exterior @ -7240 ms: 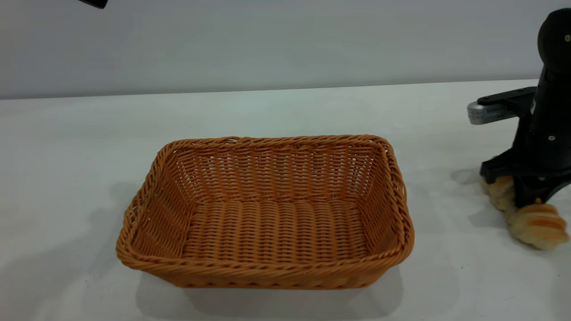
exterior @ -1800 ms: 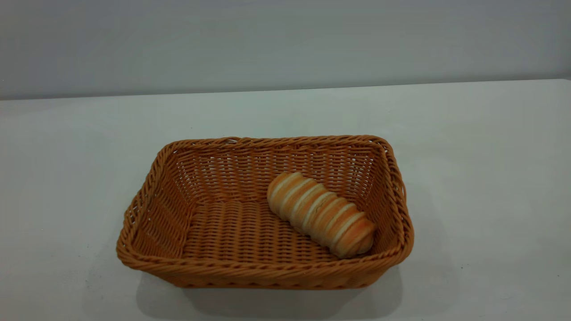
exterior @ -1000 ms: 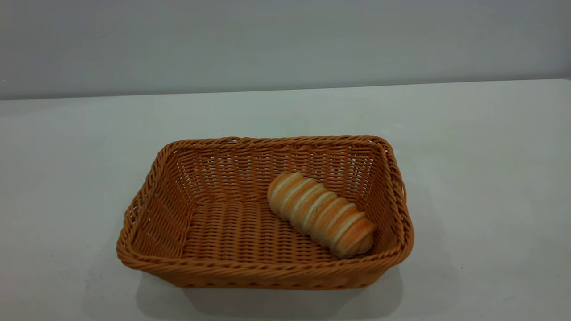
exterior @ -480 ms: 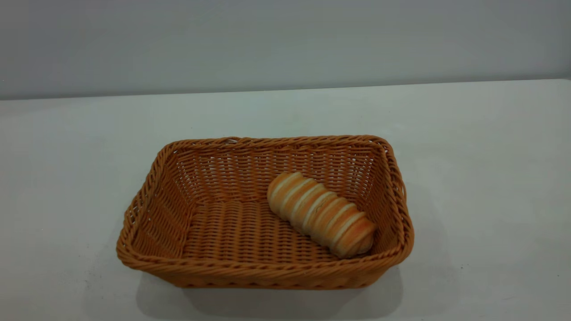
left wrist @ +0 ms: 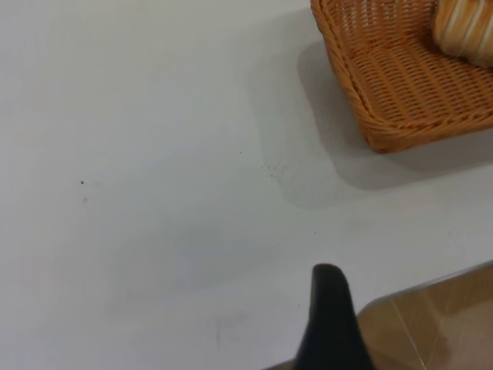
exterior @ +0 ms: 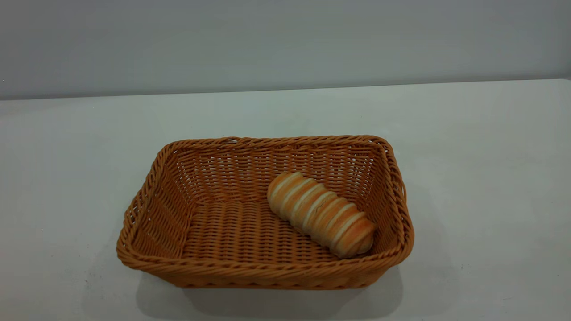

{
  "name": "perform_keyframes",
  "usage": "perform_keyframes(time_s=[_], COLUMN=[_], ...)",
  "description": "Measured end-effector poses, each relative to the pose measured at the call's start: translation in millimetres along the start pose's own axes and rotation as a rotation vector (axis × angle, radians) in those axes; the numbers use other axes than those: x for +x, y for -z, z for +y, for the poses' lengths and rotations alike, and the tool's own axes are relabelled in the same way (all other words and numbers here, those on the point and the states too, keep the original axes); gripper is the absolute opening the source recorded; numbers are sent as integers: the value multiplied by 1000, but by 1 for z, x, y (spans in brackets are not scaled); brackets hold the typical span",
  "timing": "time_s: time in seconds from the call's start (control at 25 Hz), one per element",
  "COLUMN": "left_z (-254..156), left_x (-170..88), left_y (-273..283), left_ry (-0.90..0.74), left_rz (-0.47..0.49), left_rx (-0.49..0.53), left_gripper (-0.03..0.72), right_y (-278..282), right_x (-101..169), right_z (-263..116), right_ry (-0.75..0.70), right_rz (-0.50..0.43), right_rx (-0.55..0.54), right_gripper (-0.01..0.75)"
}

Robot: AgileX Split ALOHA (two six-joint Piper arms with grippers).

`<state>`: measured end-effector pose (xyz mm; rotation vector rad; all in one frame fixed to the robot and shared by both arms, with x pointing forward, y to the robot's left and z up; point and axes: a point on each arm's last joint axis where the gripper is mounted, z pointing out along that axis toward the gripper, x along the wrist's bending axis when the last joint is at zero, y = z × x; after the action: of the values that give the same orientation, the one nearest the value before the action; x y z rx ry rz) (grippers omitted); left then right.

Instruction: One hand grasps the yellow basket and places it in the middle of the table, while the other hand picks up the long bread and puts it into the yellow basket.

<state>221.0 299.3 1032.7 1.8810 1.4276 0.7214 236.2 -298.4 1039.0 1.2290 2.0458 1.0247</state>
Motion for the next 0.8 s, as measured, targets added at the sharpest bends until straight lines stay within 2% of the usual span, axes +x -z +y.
perform_keyframes(time_s=[0.6, 0.8], left_z=[0, 0], left_x=[0, -1], left_y=[0, 0], left_ry=[1, 39], left_rz=[1, 46], left_rx=[0, 1], left_gripper=[584, 584], right_y=[0, 3], right_x=[0, 1], right_z=[0, -2], right_ry=[-2, -63], right_rz=[1, -93], right_rx=[0, -19], right_gripper=[413, 413])
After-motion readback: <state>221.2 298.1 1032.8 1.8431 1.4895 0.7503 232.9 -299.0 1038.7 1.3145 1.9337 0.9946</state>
